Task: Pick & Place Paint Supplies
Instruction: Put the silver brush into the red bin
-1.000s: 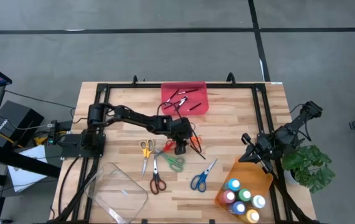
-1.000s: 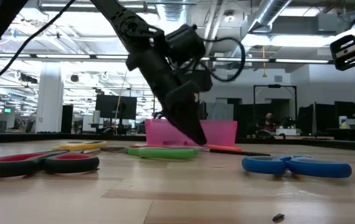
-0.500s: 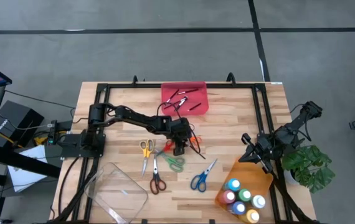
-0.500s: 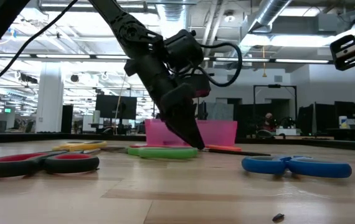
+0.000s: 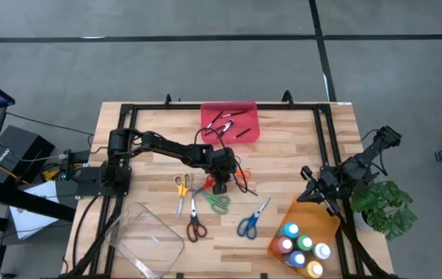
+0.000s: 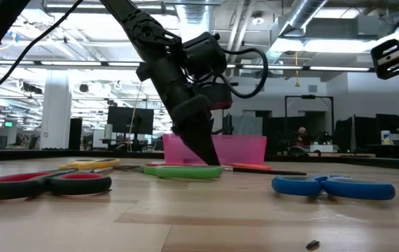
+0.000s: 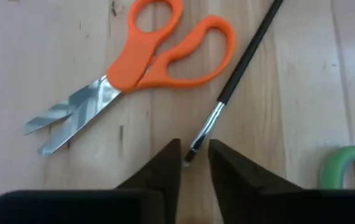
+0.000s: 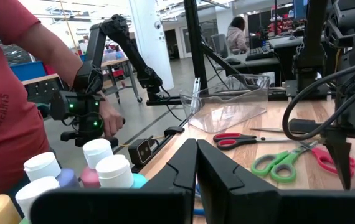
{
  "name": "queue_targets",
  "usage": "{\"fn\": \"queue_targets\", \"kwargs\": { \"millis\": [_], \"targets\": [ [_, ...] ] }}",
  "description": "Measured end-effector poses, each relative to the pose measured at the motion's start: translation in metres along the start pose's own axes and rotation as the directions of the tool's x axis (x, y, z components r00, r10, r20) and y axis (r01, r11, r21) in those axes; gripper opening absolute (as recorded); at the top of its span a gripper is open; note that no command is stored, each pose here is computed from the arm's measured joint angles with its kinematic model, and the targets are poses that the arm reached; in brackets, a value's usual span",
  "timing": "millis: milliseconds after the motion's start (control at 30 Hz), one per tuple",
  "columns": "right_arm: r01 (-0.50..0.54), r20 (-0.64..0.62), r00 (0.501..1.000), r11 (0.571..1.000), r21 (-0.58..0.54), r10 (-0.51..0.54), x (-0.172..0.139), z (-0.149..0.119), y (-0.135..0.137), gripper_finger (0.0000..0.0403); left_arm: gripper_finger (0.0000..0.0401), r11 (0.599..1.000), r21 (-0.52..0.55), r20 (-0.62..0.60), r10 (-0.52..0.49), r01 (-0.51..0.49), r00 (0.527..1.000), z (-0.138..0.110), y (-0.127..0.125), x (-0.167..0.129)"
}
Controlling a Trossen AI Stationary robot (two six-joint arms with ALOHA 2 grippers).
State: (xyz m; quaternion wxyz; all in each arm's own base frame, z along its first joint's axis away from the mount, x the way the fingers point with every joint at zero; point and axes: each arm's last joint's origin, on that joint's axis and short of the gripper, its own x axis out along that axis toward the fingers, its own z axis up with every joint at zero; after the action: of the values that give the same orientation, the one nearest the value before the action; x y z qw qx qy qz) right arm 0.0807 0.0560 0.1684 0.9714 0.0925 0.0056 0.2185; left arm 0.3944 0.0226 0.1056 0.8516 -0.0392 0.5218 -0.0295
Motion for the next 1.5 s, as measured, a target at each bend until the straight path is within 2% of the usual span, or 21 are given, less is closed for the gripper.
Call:
{"fn": "queue_targets", "kwargs": {
  "millis": [133, 233, 400, 567, 667, 800, 933, 1133, 1300, 1400, 1500],
  "targets": [
    [0.000, 0.000, 1.000, 1.000, 0.000, 0.000, 0.000, 0.000, 0.000, 0.0009, 0.0029, 1.000, -0.001, 0.000, 0.020, -0.020, 1.000, 0.000, 0.000, 0.000],
    [0.000, 0.000, 1.000, 1.000, 0.000, 0.000, 0.000, 0.000, 0.000, 0.0009, 0.0006, 1.000, -0.003, -0.001, 0.020, -0.020, 1.000, 0.000, 0.000, 0.000],
    [0.000, 0.000, 1.000, 1.000, 0.000, 0.000, 0.000, 0.000, 0.000, 0.0008, 0.0002, 1.000, -0.008, 0.002, 0.018, -0.018, 1.000, 0.000, 0.000, -0.001],
    [0.000, 0.000, 1.000, 1.000, 0.000, 0.000, 0.000, 0.000, 0.000, 0.0008, 0.0001, 0.997, -0.080, 0.034, 0.011, -0.008, 0.999, 0.005, -0.001, -0.012],
    [0.000, 0.000, 1.000, 1.000, 0.000, 0.000, 0.000, 0.000, 0.000, 0.0008, 0.0000, 0.994, -0.109, 0.044, -0.008, 0.013, 0.999, 0.006, -0.004, -0.026],
    [0.000, 0.000, 1.000, 1.000, 0.000, 0.000, 0.000, 0.000, 0.000, 0.0008, 0.0000, 0.992, -0.121, 0.156, -0.024, 0.043, 0.987, 0.021, -0.008, -0.056],
    [0.000, 0.000, 1.000, 1.000, 0.000, 0.000, 0.000, 0.000, 0.000, 0.0008, 0.0000, 0.981, -0.178, 0.242, -0.039, 0.084, 0.970, 0.029, -0.012, -0.082],
    [0.000, 0.000, 1.000, 1.000, 0.000, 0.000, 0.000, 0.000, 0.000, 0.0008, 0.0000, 0.946, -0.266, 0.475, -0.039, 0.186, 0.879, 0.047, -0.014, -0.141],
    [0.000, 0.000, 1.000, 1.000, 0.000, 0.000, 0.000, 0.000, 0.000, 0.0008, 0.0000, 0.891, -0.306, 0.633, -0.072, 0.334, 0.771, 0.053, -0.012, -0.194],
    [0.000, 0.000, 1.000, 1.000, 0.000, 0.000, 0.000, 0.000, 0.000, 0.0008, 0.0000, 0.878, -0.264, 0.734, -0.084, 0.398, 0.673, 0.053, -0.017, -0.231],
    [0.000, 0.000, 1.000, 1.000, 0.000, 0.000, 0.000, 0.000, 0.000, 0.0008, 0.0000, 0.883, -0.175, 0.828, -0.108, 0.436, 0.551, 0.050, -0.027, -0.270]
  ]
}}
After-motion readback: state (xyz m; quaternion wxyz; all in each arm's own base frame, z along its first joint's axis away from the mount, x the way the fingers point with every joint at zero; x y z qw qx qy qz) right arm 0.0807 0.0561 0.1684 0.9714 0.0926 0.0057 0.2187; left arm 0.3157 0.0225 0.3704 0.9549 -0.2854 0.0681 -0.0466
